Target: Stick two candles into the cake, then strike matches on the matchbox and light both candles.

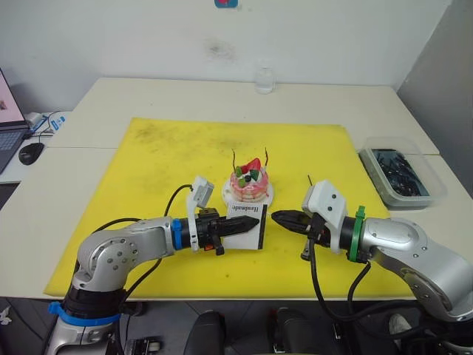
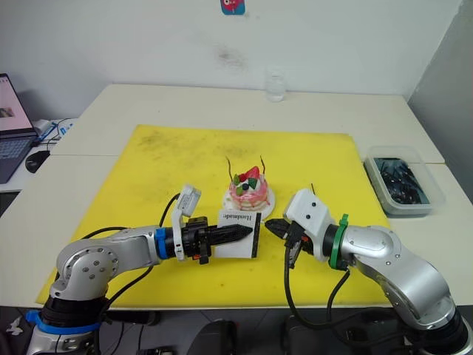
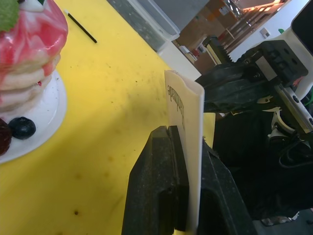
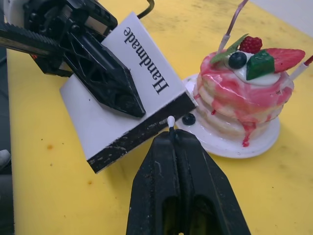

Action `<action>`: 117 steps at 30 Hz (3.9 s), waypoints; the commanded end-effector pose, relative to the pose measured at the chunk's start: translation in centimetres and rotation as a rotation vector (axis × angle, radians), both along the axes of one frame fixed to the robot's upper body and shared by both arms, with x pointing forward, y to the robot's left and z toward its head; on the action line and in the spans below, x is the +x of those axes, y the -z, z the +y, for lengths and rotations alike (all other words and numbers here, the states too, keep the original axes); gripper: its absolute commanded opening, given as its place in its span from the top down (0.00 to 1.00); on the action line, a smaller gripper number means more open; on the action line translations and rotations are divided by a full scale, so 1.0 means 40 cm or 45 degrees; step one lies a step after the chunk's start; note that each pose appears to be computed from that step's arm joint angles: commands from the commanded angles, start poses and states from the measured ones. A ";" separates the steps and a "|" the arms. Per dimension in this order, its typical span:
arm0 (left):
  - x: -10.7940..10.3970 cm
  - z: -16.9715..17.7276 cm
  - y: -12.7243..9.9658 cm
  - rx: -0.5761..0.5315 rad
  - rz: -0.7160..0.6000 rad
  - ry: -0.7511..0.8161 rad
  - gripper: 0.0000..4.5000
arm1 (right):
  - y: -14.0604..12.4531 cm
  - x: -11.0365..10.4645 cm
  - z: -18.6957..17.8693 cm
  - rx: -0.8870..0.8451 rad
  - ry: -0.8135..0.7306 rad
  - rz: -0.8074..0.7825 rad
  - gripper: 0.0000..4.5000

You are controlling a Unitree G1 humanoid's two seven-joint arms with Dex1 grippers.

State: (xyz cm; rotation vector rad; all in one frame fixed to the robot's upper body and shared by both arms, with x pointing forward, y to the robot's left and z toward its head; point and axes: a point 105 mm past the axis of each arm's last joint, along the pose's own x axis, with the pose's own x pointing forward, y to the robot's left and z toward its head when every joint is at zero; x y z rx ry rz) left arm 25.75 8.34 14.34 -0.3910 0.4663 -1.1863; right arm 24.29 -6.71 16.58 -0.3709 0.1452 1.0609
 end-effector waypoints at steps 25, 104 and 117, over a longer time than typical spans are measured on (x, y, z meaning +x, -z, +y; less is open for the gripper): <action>-0.035 -0.021 -0.025 -0.042 -0.021 0.108 1.00 | 0.005 -0.008 0.012 -0.055 -0.022 -0.100 0.99; -0.081 0.060 0.062 0.180 -0.131 0.018 1.00 | -0.126 0.193 0.167 0.119 0.171 -0.332 0.99; -0.086 0.059 0.071 0.177 -0.120 0.024 1.00 | -0.129 0.209 0.159 0.169 0.228 -0.276 0.99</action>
